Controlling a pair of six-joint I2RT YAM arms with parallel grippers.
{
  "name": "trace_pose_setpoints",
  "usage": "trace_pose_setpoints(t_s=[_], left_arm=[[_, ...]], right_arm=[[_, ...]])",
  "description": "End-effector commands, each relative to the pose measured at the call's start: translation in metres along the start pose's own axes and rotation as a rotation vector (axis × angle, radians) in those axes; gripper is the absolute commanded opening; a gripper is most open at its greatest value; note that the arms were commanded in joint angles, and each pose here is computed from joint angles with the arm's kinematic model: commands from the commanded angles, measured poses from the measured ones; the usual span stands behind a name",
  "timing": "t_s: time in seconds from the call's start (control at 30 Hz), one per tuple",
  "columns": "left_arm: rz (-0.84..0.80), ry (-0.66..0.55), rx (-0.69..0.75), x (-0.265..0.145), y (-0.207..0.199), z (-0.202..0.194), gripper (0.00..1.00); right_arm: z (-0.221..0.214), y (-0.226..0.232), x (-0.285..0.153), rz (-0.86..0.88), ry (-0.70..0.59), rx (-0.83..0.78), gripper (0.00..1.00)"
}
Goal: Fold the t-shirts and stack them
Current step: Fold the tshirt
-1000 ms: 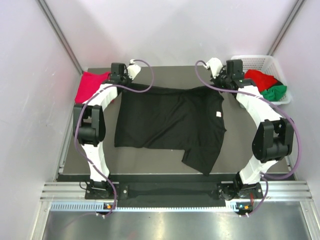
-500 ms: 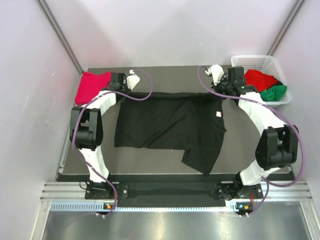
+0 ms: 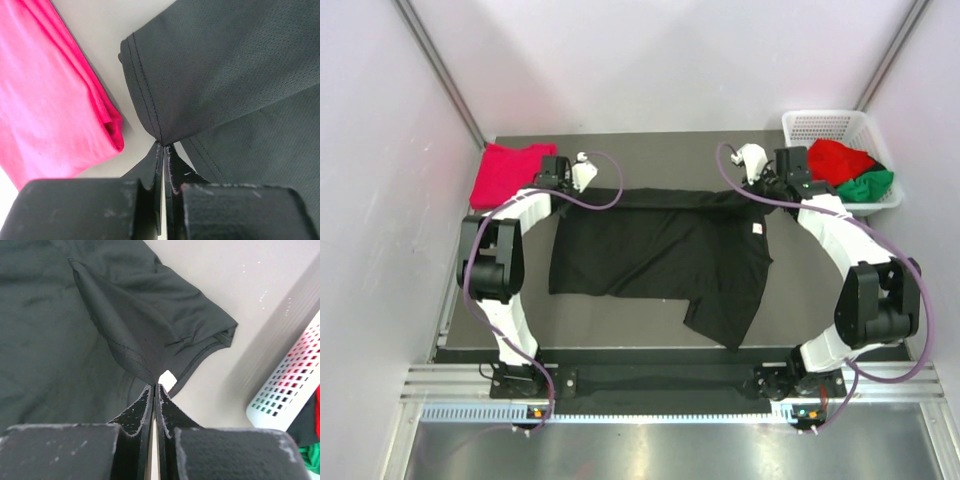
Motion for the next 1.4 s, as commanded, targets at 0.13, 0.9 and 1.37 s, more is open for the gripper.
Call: trace_pose_setpoints(t_s=[0.13, 0.9, 1.37], left_arm=[[0.032, -0.005, 0.011, -0.014, 0.008, -0.003, 0.0], [0.035, -0.007, -0.018, -0.026, 0.008, -0.004, 0.39], [-0.028, -0.052, -0.098, -0.003, 0.003, 0.036, 0.31]], right_arm=[[0.005, 0.011, -0.014, 0.026, -0.057, 0.019, 0.0], [-0.017, 0.05, 0.002, 0.166, -0.008, -0.008, 0.0], [-0.01, 0.054, 0.008, 0.165, -0.008, -0.04, 0.0]])
Point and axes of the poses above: each gripper's point midway between its finger pads, its own x axis out along the fingers, its own y axis along the line the jaws close on, z = x × y, the point moved 4 cm from there along -x, back along the fingers, and after that the axes turned 1 degree about x, right-handed, at the moved point
